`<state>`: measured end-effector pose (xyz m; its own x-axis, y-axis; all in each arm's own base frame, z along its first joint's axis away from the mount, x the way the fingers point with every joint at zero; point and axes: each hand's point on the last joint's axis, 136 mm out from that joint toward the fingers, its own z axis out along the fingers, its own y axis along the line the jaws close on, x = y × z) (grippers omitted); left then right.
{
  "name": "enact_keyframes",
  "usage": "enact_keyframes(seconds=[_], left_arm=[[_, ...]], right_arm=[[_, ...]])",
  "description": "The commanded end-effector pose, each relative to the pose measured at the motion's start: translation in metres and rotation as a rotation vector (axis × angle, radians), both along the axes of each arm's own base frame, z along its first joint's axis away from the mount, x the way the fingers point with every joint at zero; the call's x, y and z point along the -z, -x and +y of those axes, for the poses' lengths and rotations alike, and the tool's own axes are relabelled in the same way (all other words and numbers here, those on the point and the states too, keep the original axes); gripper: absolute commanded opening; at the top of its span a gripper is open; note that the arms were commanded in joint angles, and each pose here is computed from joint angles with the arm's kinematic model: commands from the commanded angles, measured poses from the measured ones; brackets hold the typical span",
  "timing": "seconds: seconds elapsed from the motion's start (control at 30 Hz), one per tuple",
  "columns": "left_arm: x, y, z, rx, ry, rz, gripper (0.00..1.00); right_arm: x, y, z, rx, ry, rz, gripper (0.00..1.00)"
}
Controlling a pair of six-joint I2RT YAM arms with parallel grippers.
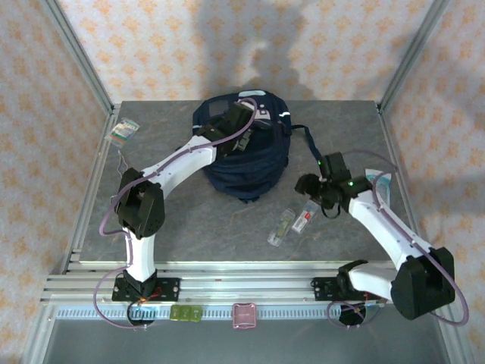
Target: Pack the student bag
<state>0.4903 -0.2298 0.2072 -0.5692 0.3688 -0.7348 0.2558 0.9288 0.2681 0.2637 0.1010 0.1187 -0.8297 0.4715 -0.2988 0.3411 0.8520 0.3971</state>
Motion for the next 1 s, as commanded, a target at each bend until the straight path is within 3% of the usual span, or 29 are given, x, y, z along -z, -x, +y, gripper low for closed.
enact_keyframes(seconds=[0.0,0.23,0.63,0.7,0.8,0.87,0.97], left_arm=[[-0.053,-0.007,0.010,-0.089,0.092,-0.110,0.00],[-0.040,-0.003,0.007,-0.074,0.103,-0.082,0.00],[-0.049,0.000,-0.002,-0.058,0.171,-0.084,0.00],[-0.050,0.000,-0.002,-0.056,0.170,-0.085,0.00],[-0.051,0.000,-0.002,-0.058,0.170,-0.084,0.00],[-0.051,0.000,-0.001,-0.059,0.169,-0.087,0.00],[-0.056,-0.001,-0.002,-0.054,0.175,-0.096,0.00]], right_arm=[[0.013,0.016,-0.022,0.139,0.057,0.030,0.67],[0.050,0.027,-0.007,0.185,-0.006,0.076,0.68],[0.094,0.004,-0.005,0.223,0.103,0.165,0.64],[0.101,0.003,-0.008,0.231,0.129,0.177,0.58],[0.098,0.000,-0.016,0.244,0.174,0.165,0.41],[0.086,-0.007,-0.019,0.247,0.182,0.124,0.28],[0.055,-0.022,-0.020,0.239,0.167,0.038,0.21]])
